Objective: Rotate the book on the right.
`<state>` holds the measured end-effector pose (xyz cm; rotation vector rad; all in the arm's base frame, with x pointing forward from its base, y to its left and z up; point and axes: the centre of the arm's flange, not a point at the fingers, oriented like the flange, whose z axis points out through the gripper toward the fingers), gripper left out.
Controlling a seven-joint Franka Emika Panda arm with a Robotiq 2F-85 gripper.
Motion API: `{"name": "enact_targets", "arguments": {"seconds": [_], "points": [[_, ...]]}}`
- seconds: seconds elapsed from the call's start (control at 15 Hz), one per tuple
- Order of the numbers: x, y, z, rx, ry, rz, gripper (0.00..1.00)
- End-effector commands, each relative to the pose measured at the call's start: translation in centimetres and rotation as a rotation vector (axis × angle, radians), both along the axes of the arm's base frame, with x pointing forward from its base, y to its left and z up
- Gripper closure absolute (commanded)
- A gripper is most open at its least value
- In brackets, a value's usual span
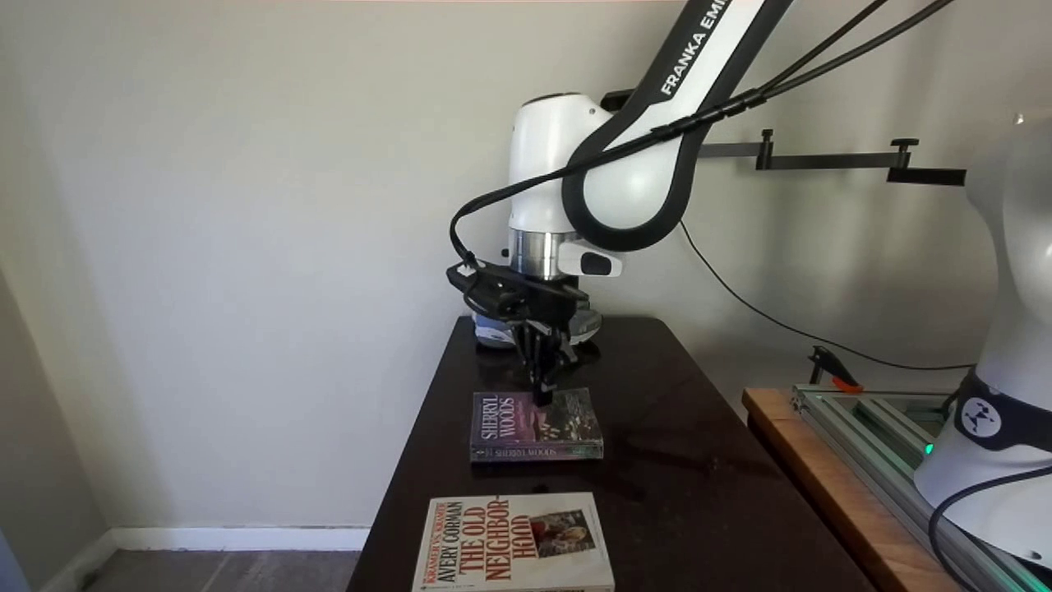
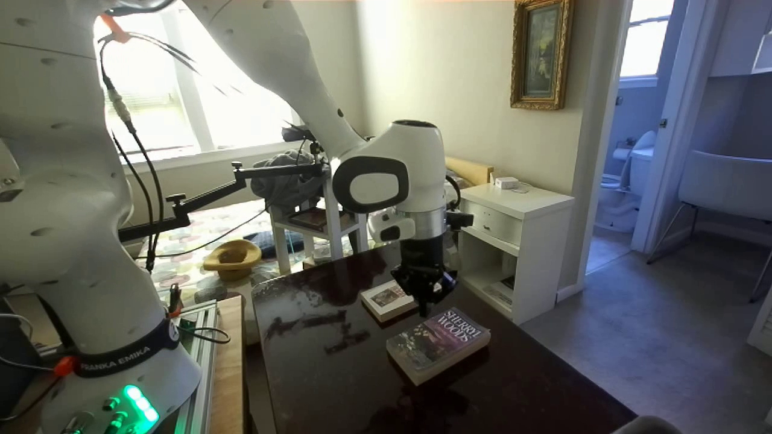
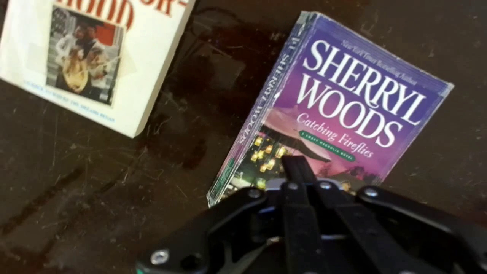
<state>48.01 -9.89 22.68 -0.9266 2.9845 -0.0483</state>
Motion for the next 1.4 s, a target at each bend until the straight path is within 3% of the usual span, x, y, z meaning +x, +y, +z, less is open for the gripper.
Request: {"name": "enact_targets", "arguments": {"seconds": [0.0,0.33,0.67,1.0,1.33], "points": [[-1.5,-0.1,3.7,-0.027,0.037,0.2,1.0],[-2.2,-1.0,7.5,-0.103,0.075,0.464,1.0],[-2.2,-0.6,10.2,-0.18,0.026,0.716,1.0],[-2.1,0.6,12.2,-0.14,-0.038,0.977,1.0],[-2.2,1.4,13.5,-0.027,-0.064,1.228,1.0]]}}
